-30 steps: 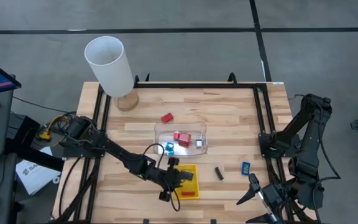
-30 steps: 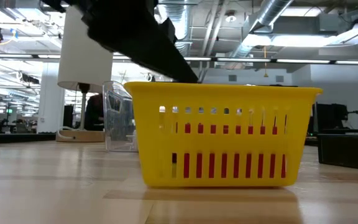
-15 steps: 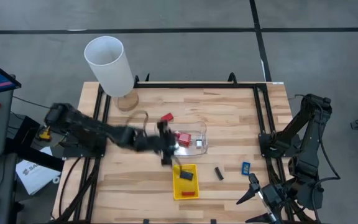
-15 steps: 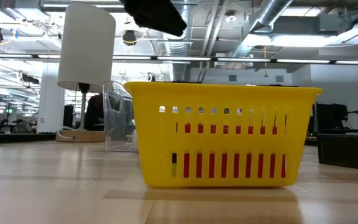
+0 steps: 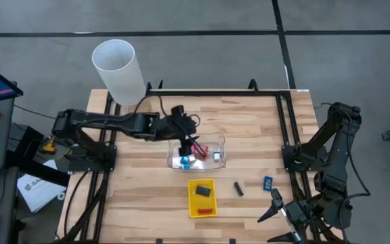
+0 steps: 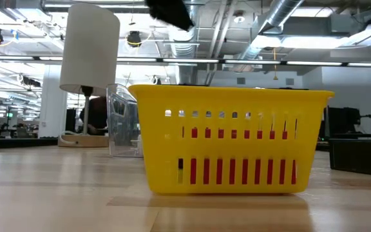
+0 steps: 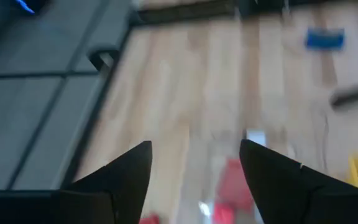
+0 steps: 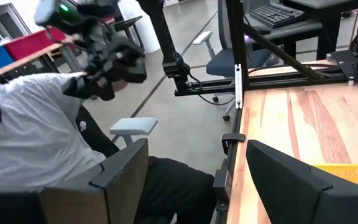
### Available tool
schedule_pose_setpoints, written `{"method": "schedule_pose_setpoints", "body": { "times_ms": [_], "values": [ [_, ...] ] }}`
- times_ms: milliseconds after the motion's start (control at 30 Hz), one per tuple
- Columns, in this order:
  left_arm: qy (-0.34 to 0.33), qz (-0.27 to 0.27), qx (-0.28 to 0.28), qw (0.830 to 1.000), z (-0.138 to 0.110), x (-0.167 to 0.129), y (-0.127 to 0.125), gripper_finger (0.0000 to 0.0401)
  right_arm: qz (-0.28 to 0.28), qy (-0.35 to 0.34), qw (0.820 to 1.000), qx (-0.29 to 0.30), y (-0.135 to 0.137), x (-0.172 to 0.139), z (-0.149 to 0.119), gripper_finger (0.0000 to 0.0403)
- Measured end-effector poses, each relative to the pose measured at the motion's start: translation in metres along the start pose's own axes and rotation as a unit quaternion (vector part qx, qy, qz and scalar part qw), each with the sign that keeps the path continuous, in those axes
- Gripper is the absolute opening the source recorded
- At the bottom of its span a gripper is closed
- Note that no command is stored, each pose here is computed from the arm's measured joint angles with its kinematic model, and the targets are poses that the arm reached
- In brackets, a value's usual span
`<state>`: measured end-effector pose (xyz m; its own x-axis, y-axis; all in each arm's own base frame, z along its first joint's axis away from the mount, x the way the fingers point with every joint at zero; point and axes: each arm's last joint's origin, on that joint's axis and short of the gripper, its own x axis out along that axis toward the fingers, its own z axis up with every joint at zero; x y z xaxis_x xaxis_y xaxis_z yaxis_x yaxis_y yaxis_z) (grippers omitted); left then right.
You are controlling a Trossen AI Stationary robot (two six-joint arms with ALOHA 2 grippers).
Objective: Pick & Place Office items
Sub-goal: Put the red digital clock into the yellow bin
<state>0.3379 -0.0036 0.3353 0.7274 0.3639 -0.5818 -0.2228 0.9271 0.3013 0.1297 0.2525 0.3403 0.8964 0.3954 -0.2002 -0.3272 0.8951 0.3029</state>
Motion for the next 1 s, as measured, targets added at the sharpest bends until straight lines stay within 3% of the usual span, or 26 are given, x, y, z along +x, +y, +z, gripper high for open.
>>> {"method": "schedule_pose_setpoints", "body": {
  "times_ms": [133, 233, 300, 500, 667, 733, 867, 1000],
  "values": [
    [0.002, 0.084, 0.032, 0.996, 0.021, 0.006, -0.004, 0.0224, -0.003, 0.006, 1.0, 0.001, -0.001, 0.0, -0.001, 0.0265],
    [0.033, 0.164, 0.07, 0.983, 0.022, 0.026, -0.016, 0.0215, 0.001, 0.011, 1.0, -0.002, 0.002, -0.003, -0.003, 0.0265],
    [0.041, 0.213, 0.066, 0.974, 0.024, 0.036, -0.016, 0.0212, 0.003, 0.011, 1.0, -0.002, 0.003, -0.004, -0.004, 0.0265],
    [0.085, 0.279, 0.013, 0.957, 0.018, 0.081, 0.022, 0.0211, 0.007, 0.012, 1.0, 0.0, 0.005, -0.006, -0.005, 0.0265],
    [0.12, 0.314, -0.007, 0.942, 0.015, 0.093, 0.062, 0.0211, 0.003, 0.009, 1.0, 0.002, 0.005, -0.006, -0.005, 0.0265],
    [0.14, 0.303, -0.02, 0.942, 0.01, 0.09, 0.077, 0.0211, 0.001, 0.006, 1.0, 0.007, 0.005, -0.006, -0.004, 0.0265],
    [0.163, 0.168, -0.123, 0.964, 0.005, 0.069, 0.106, 0.0211, -0.001, 0.005, 1.0, 0.009, 0.005, -0.006, -0.004, 0.0265],
    [0.228, 0.132, -0.139, 0.955, -0.008, 0.062, 0.119, 0.0211, -0.002, 0.007, 1.0, 0.006, 0.004, -0.006, -0.005, 0.0265]
  ]
}}
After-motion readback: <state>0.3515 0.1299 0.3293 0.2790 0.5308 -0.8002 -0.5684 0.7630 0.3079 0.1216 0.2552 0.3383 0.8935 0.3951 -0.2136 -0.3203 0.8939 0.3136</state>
